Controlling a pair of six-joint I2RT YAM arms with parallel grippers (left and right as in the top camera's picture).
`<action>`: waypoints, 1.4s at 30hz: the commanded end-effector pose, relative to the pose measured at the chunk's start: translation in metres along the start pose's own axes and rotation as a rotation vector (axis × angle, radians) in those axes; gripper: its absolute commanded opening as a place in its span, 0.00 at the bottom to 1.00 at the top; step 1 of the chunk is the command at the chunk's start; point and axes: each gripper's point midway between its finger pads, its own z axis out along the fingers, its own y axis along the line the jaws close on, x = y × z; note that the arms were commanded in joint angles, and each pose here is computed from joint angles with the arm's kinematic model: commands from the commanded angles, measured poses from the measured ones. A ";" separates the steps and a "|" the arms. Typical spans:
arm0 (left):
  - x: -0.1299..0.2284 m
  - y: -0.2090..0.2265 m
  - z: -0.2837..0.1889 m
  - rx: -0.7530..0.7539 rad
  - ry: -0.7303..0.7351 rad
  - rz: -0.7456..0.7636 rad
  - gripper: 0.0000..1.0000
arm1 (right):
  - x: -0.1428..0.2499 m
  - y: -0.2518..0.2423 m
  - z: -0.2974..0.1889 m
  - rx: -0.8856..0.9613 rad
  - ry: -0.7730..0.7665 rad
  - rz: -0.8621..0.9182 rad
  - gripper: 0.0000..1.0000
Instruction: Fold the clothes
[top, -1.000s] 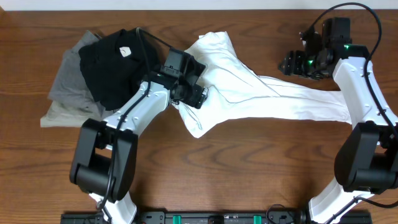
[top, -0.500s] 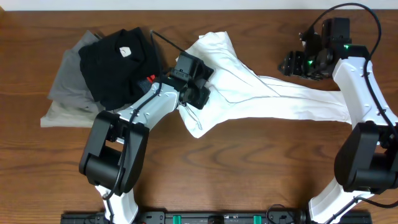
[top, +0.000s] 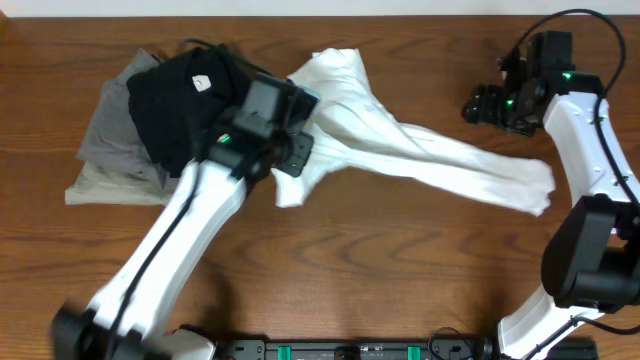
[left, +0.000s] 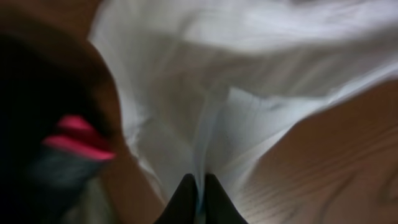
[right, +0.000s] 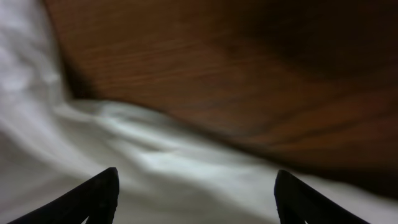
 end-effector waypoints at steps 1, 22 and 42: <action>-0.012 0.016 -0.036 -0.090 -0.083 -0.017 0.06 | 0.002 -0.029 -0.002 0.053 -0.003 0.087 0.79; -0.012 0.017 -0.048 -0.099 -0.102 -0.017 0.06 | 0.145 0.005 0.056 -0.285 0.334 0.082 0.31; -0.035 0.050 -0.116 -0.308 -0.319 -0.056 0.06 | -0.047 -0.039 -0.027 -0.179 -0.351 0.064 0.01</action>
